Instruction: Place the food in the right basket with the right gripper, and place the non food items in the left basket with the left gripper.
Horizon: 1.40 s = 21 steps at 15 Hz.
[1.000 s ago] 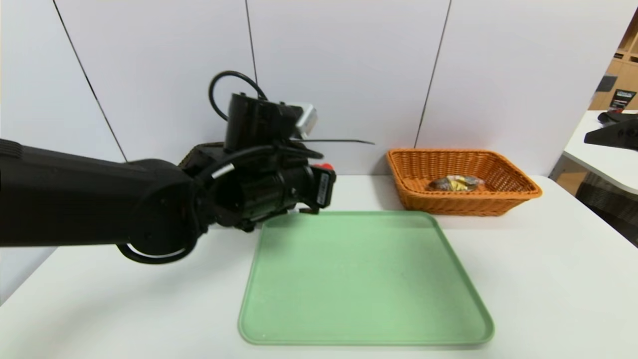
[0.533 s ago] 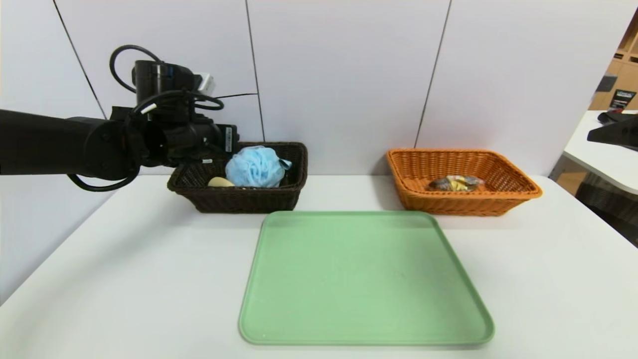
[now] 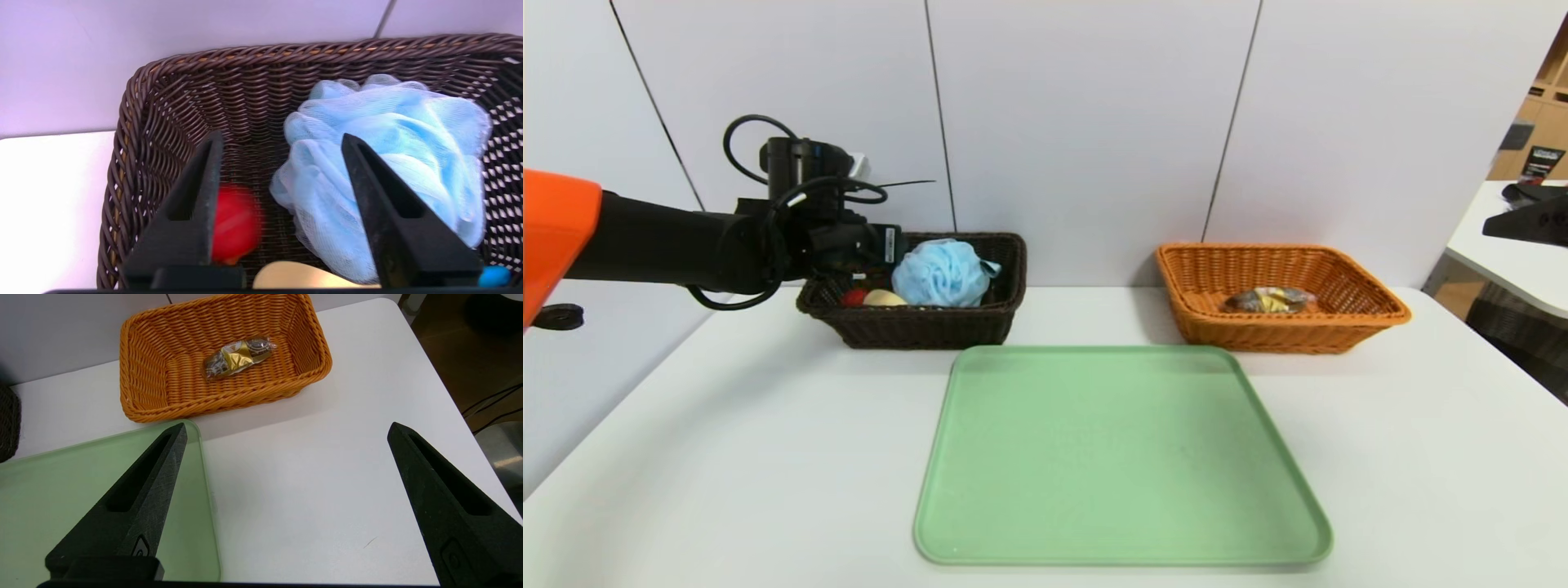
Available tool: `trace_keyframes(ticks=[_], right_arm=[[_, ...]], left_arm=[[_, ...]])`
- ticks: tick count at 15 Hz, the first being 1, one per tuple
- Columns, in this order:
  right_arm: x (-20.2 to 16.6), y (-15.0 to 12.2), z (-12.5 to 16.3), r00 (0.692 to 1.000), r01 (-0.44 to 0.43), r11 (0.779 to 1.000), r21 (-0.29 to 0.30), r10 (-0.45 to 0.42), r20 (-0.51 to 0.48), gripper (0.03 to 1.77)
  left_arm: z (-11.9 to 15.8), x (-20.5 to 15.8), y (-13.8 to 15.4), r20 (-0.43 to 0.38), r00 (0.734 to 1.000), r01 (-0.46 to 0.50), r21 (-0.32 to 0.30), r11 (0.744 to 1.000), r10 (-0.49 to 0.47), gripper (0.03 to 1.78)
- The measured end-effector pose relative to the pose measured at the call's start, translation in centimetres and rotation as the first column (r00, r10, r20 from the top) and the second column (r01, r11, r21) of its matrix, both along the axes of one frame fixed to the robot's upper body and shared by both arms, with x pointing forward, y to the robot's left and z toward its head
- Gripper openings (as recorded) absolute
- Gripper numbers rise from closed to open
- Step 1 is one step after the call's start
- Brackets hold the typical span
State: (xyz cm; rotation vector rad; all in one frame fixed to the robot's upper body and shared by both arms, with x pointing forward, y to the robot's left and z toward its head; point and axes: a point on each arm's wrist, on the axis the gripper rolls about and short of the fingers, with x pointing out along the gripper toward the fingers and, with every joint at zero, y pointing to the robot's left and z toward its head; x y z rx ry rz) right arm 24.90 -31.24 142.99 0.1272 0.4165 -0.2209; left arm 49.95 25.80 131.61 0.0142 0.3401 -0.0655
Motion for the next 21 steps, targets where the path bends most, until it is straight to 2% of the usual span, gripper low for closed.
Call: trace_keyframes(ticks=[4, 6, 8, 10, 13, 15, 17, 18, 20, 21], right_arm=[[0.2, 0.1, -0.2, 1.0, -0.006, 1.0, 0.002, 0.006, -0.01, 1.69], [0.2, 0.1, -0.2, 1.0, -0.006, 1.0, 0.001, 0.006, -0.009, 1.69], [0.0, 0.0, -0.3, 1.0, -0.011, 1.0, -0.005, 0.011, -0.018, 1.69], [-0.4, -0.5, -0.5, 0.998, -0.021, 0.999, -0.033, 0.019, -0.054, 1.69], [-1.3, -2.3, -1.4, 0.981, -0.073, 0.994, -0.085, 0.056, -0.187, 1.69], [-2.6, -2.8, -2.5, 0.936, -0.156, 0.982, -0.104, 0.114, -0.333, 1.69], [-3.9, -2.8, -3.4, 0.872, -0.217, 0.974, -0.068, 0.161, -0.462, 1.69], [-4.6, -2.7, -4.0, 0.828, -0.241, 0.97, -0.032, 0.189, -0.527, 1.69], [-6.5, -2.6, -5.6, 0.708, -0.271, 0.961, 0.053, 0.237, -0.666, 1.69], [-7.6, -2.5, -6.1, 0.664, -0.273, 0.959, 0.077, 0.246, -0.707, 1.69]], left_arm=[[-0.5, 0.3, 0.2, -0.01, 1.0, -0.006, 0.002, 1.0, 0.006, 1.35], [0.7, -0.1, 0.3, 0.011, 1.0, -0.005, 0.001, 1.0, 0.005, 1.43], [3.6, -2.0, 0.3, 0.03, 0.999, 0.012, 0.021, 1.0, -0.012, 1.49], [6.8, -5.1, 0.4, 0.014, 0.999, 0.042, 0.066, 0.997, -0.043, 1.54], [10.6, -11.2, 1.3, -0.037, 0.994, 0.11, 0.095, 0.989, -0.107, 1.59], [11.9, -15.7, 2.2, -0.093, 0.986, 0.15, 0.095, 0.984, -0.141, 1.62], [12.1, -20.4, 3.1, -0.164, 0.975, 0.169, 0.094, 0.981, -0.152, 1.64], [12.0, -22.9, 3.7, -0.204, 0.968, 0.171, 0.095, 0.981, -0.149, 1.64], [11.3, -27.5, 4.8, -0.262, 0.958, 0.151, 0.106, 0.983, -0.119, 1.66], [10.8, -29.7, 5.6, -0.275, 0.957, 0.123, 0.113, 0.986, -0.088, 1.66]])
